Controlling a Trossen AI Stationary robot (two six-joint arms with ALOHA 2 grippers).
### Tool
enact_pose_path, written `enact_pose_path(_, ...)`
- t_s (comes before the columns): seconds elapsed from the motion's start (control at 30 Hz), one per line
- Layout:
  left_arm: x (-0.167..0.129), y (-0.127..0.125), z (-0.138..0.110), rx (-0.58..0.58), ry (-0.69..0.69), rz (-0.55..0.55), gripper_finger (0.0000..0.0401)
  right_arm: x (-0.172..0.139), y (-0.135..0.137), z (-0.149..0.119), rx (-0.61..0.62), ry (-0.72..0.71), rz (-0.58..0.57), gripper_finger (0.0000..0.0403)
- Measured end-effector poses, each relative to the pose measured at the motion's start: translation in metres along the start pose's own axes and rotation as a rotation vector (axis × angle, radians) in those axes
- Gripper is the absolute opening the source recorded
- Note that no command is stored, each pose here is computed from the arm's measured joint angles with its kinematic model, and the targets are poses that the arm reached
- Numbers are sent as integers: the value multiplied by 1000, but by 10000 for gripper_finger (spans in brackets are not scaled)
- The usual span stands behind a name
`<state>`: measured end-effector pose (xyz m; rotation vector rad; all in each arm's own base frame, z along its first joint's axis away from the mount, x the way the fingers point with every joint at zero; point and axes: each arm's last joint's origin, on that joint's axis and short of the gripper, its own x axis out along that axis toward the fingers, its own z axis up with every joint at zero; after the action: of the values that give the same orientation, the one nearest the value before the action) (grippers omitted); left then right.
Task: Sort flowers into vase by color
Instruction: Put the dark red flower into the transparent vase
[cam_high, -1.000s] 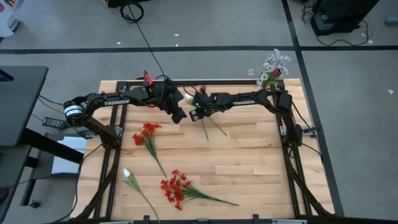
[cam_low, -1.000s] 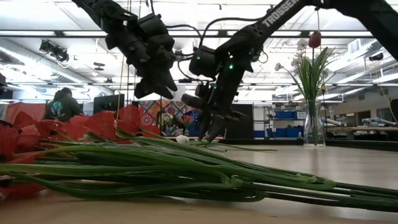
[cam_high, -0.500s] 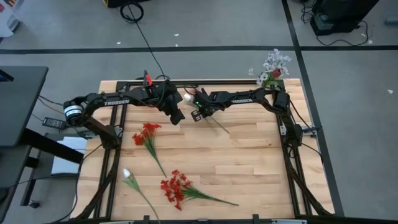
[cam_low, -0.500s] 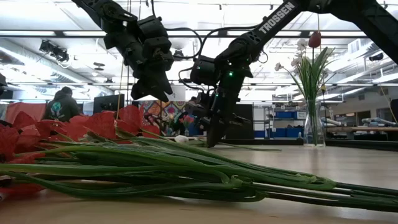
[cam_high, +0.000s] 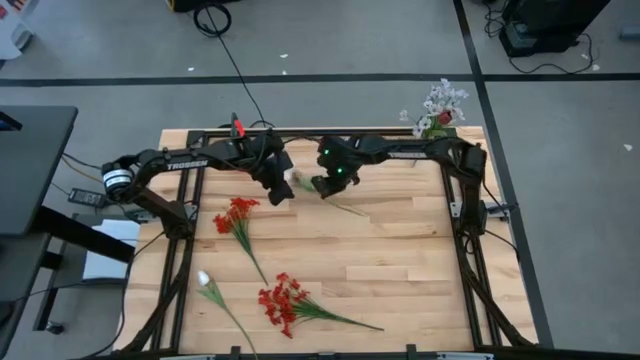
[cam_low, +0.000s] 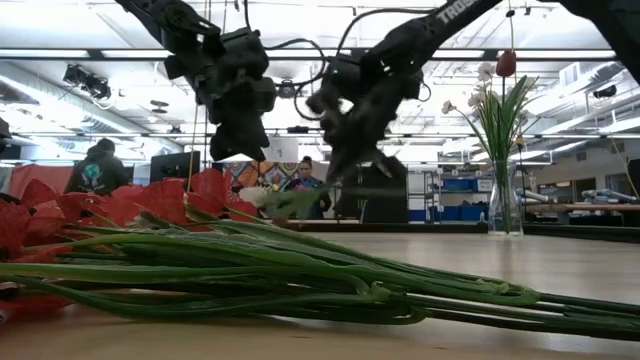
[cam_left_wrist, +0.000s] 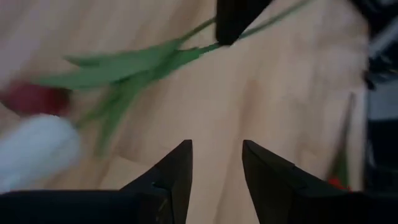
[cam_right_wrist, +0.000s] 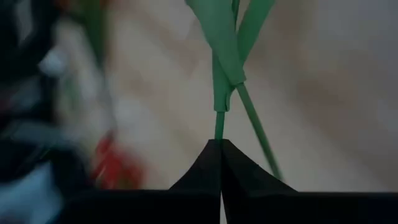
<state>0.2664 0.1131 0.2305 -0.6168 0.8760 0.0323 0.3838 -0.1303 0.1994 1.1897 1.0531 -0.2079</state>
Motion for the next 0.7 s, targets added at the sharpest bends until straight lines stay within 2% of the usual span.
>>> enact_pose_path(0.07, -1, -2, 0, 33, 4, -52, 144, -7, 0, -5, -16, 108, 84, 2)
enact_pose_path(0.13, -5, -4, -1, 65, 6, -94, 144, -16, -2, -12, 19, 201, 113, 2)
enact_pose_path(0.2, -8, -7, -1, 100, -7, -119, 144, -23, -11, -20, 105, 274, 43, 2)
enact_pose_path(0.3, -12, -9, -1, 132, -18, -121, 144, -30, -25, -35, 215, 366, -143, 2)
enact_pose_path(0.37, -13, -10, -1, 141, -24, -121, 144, -34, -26, -47, 239, 454, -190, 2)
enact_pose_path(0.43, -14, -10, 0, 147, -33, -123, 144, -35, -23, -56, 212, 519, -179, 3)
enact_pose_path(0.57, -13, -14, -1, 154, -24, -130, 144, -40, -11, -60, 113, 483, -116, 4)
enact_pose_path(0.63, -12, -17, -1, 148, -29, -136, 144, -47, -4, -57, 59, 391, -96, 4)
enact_pose_path(0.7, -12, -18, 1, 120, -38, -141, 144, -55, 3, -55, 28, 273, -132, 5)
